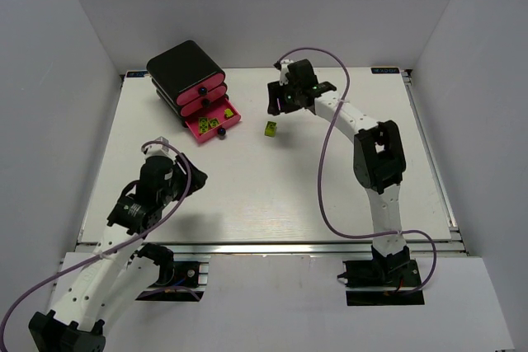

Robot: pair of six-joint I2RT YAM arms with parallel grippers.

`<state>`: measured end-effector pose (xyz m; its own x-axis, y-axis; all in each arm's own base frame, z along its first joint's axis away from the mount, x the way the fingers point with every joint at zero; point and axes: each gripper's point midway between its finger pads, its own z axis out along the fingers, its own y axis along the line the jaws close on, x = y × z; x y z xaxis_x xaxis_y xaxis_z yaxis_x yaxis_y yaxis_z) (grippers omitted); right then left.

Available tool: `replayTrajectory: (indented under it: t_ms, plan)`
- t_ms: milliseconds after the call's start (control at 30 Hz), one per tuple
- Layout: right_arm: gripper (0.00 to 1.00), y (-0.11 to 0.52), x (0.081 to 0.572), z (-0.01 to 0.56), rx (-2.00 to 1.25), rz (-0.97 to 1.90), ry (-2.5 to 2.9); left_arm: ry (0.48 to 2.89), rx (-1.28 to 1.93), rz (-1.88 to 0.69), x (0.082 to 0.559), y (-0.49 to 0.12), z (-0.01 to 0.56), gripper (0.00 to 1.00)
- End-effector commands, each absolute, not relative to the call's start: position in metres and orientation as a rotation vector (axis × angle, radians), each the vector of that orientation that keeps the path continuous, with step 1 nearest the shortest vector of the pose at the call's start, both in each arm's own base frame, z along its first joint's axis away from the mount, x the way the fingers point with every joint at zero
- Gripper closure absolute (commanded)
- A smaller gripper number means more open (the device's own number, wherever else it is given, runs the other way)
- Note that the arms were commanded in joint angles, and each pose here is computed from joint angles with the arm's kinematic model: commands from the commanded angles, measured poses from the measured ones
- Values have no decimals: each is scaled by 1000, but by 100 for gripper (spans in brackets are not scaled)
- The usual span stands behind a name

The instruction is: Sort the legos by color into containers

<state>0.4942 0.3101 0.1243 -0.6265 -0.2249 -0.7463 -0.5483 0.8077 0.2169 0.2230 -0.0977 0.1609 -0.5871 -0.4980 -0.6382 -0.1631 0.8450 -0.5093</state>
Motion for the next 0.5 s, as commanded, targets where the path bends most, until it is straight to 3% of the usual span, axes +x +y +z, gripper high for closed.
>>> replayTrajectory:
  t_ms: [0, 100, 467]
  plan:
    - [36, 314, 475, 115, -370, 571, 2376, 2165, -468, -536, 228, -102, 164, 32]
    - [28, 324, 478, 110, -297, 588, 2399, 2170, -471, -537, 227, -102, 163, 32]
    - [31, 317, 492, 54, -206, 372, 2457, 2149, -510, -557, 217, -99, 169, 32]
